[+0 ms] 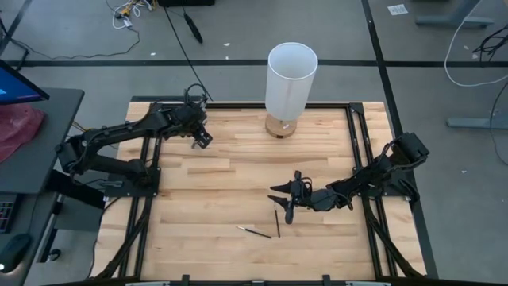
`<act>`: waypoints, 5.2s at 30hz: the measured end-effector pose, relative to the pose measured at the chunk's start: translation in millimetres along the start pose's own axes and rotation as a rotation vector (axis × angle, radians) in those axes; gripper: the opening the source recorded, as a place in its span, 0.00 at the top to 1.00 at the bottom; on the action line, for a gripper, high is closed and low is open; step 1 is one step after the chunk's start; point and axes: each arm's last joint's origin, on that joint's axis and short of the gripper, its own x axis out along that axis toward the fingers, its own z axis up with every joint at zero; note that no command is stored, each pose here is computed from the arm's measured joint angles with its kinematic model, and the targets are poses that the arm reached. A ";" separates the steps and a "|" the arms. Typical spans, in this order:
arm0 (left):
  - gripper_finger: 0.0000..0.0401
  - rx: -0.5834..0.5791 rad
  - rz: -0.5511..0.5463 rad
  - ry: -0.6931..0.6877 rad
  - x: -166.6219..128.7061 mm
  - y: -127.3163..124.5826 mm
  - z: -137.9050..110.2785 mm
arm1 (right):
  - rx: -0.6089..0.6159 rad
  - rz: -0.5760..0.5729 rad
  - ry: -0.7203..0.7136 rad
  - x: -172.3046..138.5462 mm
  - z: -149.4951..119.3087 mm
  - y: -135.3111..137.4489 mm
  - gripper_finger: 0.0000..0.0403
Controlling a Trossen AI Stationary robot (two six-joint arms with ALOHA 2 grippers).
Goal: Put items in baskets/containers
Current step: Put the black eyeshadow brush into the transparent organizer
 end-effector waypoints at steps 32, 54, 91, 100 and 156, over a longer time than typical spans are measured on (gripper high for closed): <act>0.65 0.138 -0.383 -0.362 -79.8 -71.4 -31.3 | -0.002 0.020 0.288 16.0 4.0 14.1 0.51; 0.67 0.110 -0.532 -0.611 -30.9 -118.8 -89.3 | -0.039 -0.242 0.539 13.6 -78.0 44.7 0.52; 0.67 0.066 -0.553 -0.630 -32.1 -120.0 -86.8 | -0.090 -0.022 0.443 32.4 -96.6 10.5 0.64; 0.67 0.068 -0.553 -0.629 -32.1 -120.0 -86.9 | -0.102 -0.065 0.430 9.1 -109.5 17.3 0.70; 0.58 0.105 -0.944 -0.935 24.6 -218.8 -105.6 | 0.015 0.103 -0.258 21.8 -13.8 1.7 0.99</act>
